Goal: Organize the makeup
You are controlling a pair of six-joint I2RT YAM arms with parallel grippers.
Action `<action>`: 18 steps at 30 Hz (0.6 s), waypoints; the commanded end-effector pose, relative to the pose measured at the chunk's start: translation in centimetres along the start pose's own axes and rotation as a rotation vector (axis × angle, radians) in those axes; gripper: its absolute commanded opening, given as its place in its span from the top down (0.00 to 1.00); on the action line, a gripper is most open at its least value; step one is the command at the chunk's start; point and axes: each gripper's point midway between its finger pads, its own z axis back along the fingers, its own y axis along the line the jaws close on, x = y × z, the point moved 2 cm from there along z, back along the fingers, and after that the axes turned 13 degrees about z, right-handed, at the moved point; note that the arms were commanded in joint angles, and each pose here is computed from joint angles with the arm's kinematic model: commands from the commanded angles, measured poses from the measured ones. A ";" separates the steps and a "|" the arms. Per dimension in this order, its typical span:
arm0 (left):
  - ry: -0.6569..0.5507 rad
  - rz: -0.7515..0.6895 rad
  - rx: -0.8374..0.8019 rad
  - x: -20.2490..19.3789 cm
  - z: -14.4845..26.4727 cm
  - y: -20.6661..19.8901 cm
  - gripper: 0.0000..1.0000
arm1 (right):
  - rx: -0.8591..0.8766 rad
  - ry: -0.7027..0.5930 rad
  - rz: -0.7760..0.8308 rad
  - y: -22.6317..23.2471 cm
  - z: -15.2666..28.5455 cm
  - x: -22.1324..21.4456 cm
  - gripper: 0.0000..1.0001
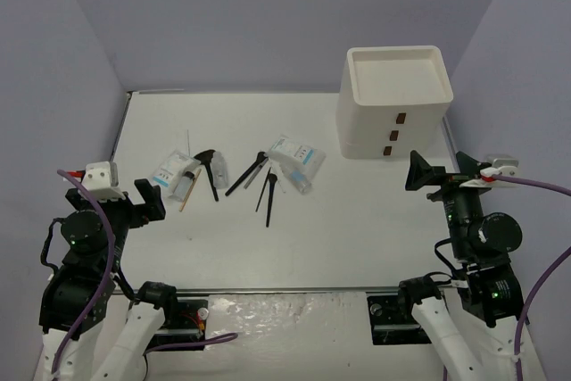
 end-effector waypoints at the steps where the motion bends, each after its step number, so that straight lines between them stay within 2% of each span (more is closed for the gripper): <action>1: -0.027 0.017 -0.030 0.9 -0.3 -0.8 0.03 | 0.022 -0.057 -0.012 0.4 -0.7 2.0 0.00; 4: -0.017 0.019 -0.027 0.5 -0.7 -0.8 0.03 | 0.049 -0.038 -0.010 0.9 -1.2 1.6 0.00; 13: 0.026 0.031 -0.027 -0.9 -2.5 -1.0 0.03 | 0.096 0.163 0.025 2.1 -5.0 -0.2 0.00; 18: 0.069 0.028 -0.031 -1.8 -3.5 -1.4 0.03 | 0.173 0.346 0.058 3.8 -8.6 -2.3 0.00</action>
